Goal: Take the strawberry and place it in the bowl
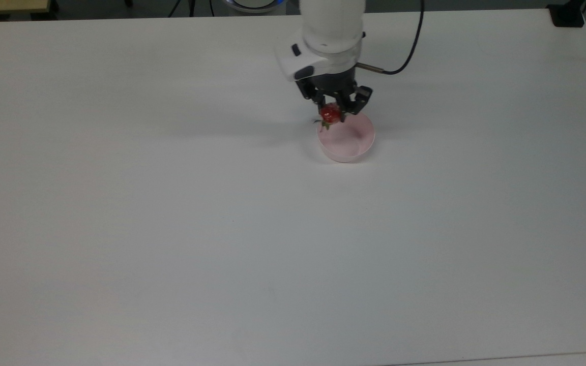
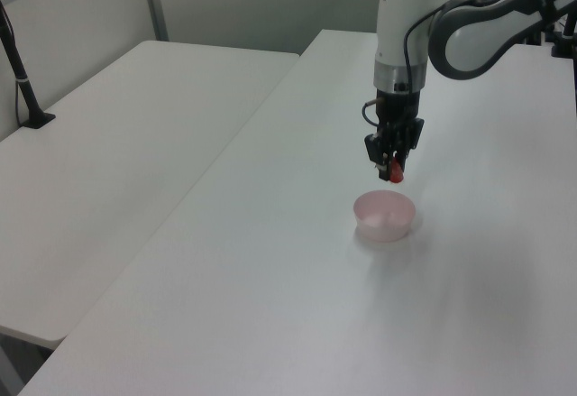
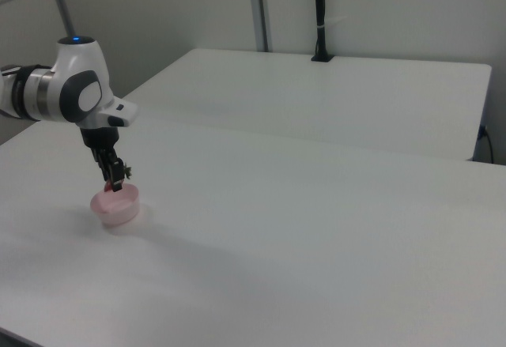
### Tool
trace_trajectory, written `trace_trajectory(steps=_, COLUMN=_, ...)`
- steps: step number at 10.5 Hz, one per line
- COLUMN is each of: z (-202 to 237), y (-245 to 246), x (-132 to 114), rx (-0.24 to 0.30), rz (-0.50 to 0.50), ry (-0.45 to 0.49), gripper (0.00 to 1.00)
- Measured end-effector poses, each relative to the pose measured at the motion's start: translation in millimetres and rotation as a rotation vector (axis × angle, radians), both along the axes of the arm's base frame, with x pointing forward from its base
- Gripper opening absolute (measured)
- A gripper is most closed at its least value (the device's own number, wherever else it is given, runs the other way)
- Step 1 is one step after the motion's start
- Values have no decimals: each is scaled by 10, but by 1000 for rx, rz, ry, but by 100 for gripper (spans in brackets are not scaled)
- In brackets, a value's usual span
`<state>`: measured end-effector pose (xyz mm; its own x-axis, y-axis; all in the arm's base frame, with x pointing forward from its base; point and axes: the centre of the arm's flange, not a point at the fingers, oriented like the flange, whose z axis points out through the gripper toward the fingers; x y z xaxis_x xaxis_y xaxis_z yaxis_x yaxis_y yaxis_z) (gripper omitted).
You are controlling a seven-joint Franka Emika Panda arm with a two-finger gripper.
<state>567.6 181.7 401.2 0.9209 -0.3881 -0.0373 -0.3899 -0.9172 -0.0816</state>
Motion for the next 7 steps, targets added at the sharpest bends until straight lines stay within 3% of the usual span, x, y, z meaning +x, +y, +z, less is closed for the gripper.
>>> trace_trajectory(steps=4, z=-158, y=134, x=18, rx=7, rz=-23, ry=31, gripper=100)
trace_trajectory(steps=7, z=56, y=-13, x=144, rx=10, rz=-60, ry=22, gripper=100)
